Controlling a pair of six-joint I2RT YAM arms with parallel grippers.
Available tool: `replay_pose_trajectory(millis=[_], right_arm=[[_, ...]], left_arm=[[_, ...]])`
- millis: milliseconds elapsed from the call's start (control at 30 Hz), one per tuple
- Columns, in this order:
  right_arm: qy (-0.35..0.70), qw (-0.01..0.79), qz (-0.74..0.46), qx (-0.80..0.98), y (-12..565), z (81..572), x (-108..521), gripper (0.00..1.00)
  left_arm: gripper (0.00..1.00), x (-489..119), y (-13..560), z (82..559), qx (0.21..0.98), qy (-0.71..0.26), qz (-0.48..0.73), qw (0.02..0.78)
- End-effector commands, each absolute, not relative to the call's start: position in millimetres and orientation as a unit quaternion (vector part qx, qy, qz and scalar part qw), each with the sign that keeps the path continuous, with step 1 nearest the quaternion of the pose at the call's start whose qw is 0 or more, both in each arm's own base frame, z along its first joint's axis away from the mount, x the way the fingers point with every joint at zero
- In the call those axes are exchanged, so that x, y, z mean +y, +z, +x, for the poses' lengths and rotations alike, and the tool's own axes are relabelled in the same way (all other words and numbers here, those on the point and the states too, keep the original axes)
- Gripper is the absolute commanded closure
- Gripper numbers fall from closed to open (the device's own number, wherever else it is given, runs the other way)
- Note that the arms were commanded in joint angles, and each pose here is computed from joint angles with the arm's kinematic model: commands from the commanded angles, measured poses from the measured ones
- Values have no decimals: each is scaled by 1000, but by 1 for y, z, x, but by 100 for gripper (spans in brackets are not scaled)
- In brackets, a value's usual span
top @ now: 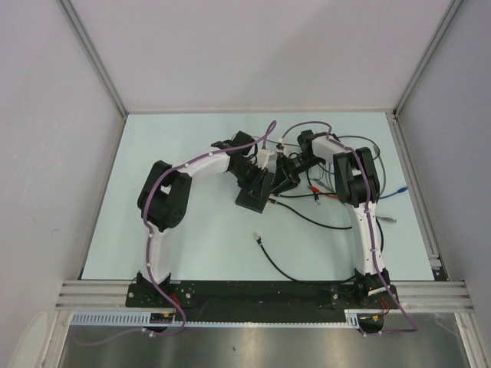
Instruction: Pull the plug from the switch port
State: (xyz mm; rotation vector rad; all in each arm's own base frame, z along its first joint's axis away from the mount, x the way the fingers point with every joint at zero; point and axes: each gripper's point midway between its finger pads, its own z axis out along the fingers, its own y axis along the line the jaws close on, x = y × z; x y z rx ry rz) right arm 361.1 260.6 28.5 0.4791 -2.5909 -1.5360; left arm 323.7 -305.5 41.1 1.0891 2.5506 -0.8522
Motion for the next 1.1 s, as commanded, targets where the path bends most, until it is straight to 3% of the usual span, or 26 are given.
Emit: replay_pose_trajectory(millis=[0,233,333,467,600,633,733,833,1067], right_arm=[[-419,28,206,-884,-41,364,247,53],[-417,22,217,-883,-37,362,245,56],[-412,20,223,-883,-38,361,245,68],[-417,15,232,-879,-35,358,248,71],[-398,19,245,-884,-38,354,248,88],[-395,22,246,-885,-39,353,248,89],[-402,26,257,-878,-36,347,251,84],[-426,40,264,-865,-31,338,252,70],[-442,58,272,-853,-29,329,252,62]], left_arm=[[83,-283,-3,319,897,-238,365,75],[83,-281,-6,324,898,-235,364,76],[83,-281,-5,326,898,-234,365,79],[83,-280,-6,328,898,-229,366,81],[82,-277,-7,328,899,-225,366,80],[83,-277,-7,328,899,-226,367,81],[82,-277,-8,329,898,-226,368,81],[82,-278,-7,330,898,-227,368,83],[82,-278,-7,331,897,-228,369,84]])
